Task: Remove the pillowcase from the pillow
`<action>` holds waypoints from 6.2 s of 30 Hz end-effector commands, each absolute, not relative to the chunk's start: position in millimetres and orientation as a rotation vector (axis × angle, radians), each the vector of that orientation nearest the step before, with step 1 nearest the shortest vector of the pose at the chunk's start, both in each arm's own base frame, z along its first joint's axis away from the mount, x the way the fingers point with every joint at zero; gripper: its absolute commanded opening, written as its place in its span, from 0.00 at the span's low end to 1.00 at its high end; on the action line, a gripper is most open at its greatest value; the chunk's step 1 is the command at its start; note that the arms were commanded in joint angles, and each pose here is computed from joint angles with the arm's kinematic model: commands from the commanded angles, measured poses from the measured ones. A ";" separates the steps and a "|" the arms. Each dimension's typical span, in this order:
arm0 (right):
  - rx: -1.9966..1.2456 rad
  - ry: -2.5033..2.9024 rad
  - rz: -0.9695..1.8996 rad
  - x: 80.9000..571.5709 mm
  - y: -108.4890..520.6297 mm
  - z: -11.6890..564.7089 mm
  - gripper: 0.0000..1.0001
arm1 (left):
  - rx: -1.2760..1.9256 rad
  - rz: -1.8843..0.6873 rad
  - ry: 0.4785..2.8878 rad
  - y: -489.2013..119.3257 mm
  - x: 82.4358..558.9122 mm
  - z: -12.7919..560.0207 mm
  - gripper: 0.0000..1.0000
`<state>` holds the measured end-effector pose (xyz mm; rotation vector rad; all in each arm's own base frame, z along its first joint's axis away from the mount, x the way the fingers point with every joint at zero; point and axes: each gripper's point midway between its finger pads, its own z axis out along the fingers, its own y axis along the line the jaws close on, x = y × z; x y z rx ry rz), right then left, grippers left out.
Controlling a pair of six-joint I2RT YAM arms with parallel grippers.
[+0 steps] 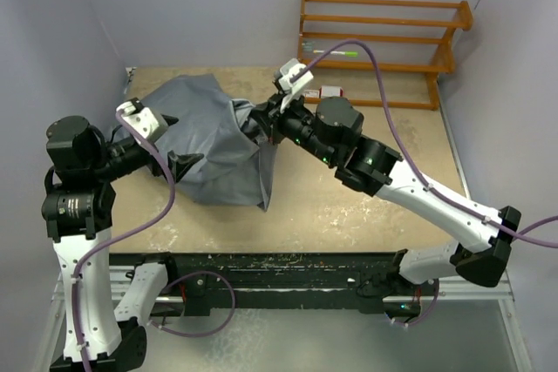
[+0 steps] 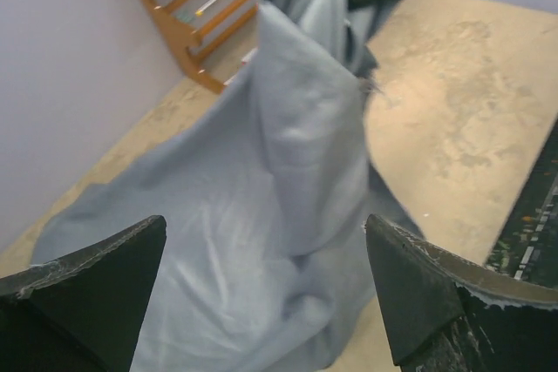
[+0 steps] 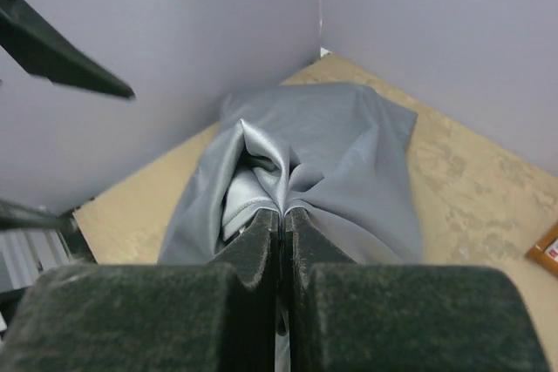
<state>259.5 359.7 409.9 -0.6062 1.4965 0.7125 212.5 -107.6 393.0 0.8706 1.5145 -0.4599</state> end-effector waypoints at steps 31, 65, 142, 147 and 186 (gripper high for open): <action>-0.279 1.714 0.546 308.1 311.2 366.3 0.00 | 0.759 -0.358 1.815 -75.2 229.6 288.2 0.00; 0.307 2.119 1.041 218.1 410.6 150.2 0.69 | 1.028 -0.612 1.962 -141.5 250.5 233.4 0.00; 0.002 1.900 0.846 272.2 340.6 235.6 0.70 | 0.880 -0.389 1.851 -120.2 258.5 327.6 0.00; -0.044 1.982 0.846 275.3 361.9 205.5 0.71 | 0.909 -0.297 1.873 -106.9 254.9 303.5 0.00; 0.072 1.841 1.367 333.9 472.2 231.3 0.66 | 1.013 -0.365 1.877 -114.3 237.4 225.1 0.97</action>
